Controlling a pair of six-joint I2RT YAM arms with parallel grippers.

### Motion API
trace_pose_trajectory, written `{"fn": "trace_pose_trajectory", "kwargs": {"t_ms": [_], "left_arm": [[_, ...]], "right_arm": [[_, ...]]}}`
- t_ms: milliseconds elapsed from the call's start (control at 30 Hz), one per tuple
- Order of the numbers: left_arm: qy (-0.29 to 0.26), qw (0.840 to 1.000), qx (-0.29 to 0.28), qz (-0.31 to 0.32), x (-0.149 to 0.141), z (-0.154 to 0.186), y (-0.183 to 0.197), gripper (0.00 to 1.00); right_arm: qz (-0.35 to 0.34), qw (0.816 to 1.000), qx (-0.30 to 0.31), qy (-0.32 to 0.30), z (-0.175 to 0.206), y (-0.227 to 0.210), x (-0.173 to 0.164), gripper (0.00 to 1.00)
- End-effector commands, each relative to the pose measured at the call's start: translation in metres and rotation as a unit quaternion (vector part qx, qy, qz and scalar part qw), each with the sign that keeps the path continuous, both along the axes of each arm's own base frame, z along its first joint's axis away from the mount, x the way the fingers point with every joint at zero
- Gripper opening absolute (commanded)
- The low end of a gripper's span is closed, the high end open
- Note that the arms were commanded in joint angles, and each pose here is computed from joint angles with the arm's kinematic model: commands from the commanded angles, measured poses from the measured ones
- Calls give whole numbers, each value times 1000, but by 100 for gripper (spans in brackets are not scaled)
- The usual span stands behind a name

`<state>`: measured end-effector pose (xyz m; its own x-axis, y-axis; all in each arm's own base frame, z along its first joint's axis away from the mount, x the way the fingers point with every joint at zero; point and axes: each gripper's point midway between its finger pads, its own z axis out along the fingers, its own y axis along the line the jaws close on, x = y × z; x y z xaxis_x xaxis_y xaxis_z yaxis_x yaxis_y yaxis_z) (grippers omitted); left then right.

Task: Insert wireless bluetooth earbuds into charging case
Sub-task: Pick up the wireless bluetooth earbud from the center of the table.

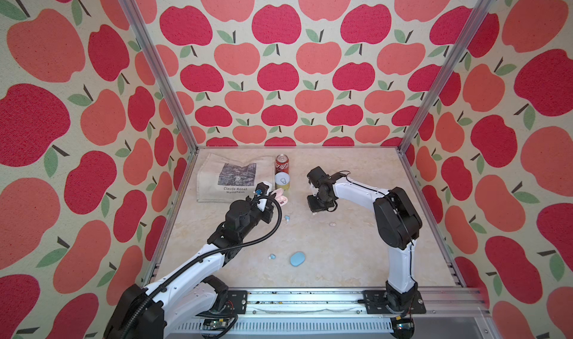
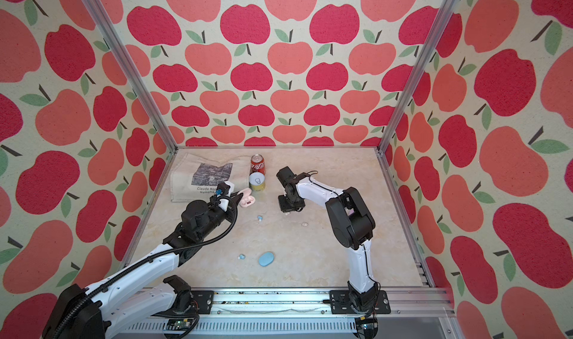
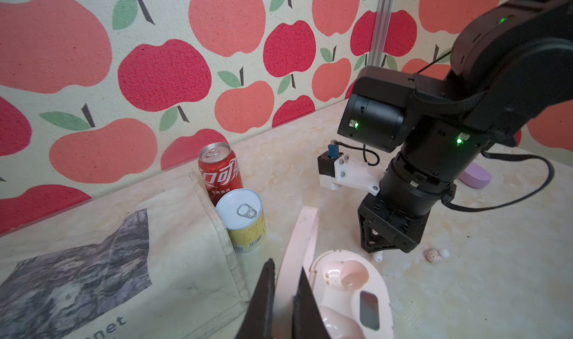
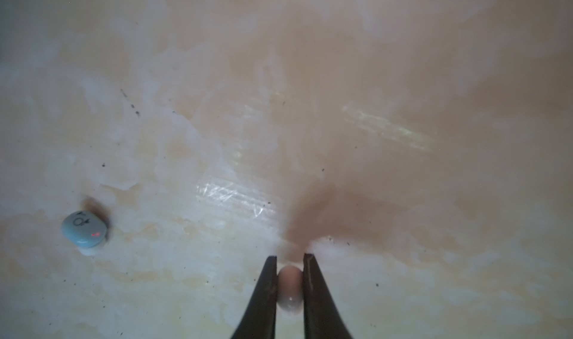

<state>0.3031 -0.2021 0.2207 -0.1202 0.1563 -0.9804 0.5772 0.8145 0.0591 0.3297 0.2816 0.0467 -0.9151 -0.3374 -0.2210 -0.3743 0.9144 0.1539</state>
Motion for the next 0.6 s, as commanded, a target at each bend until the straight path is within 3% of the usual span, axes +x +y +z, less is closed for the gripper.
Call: {"fn": "trace_pose_trajectory", "kwargs": {"t_ms": [0,300,567], "left_arm": [[-42,998,-9,-43,5,23,-22,0],[-34,996,-7,-80,35,2,-62,0],[-28,995,-3,-95,48,-7,-87,0]], "right_arm": [[11,998,37,-48,57,-3,12,10],[15,989,122,-77,127,2,6,10],[23,978,196,-70,161,25,-8,10]]}}
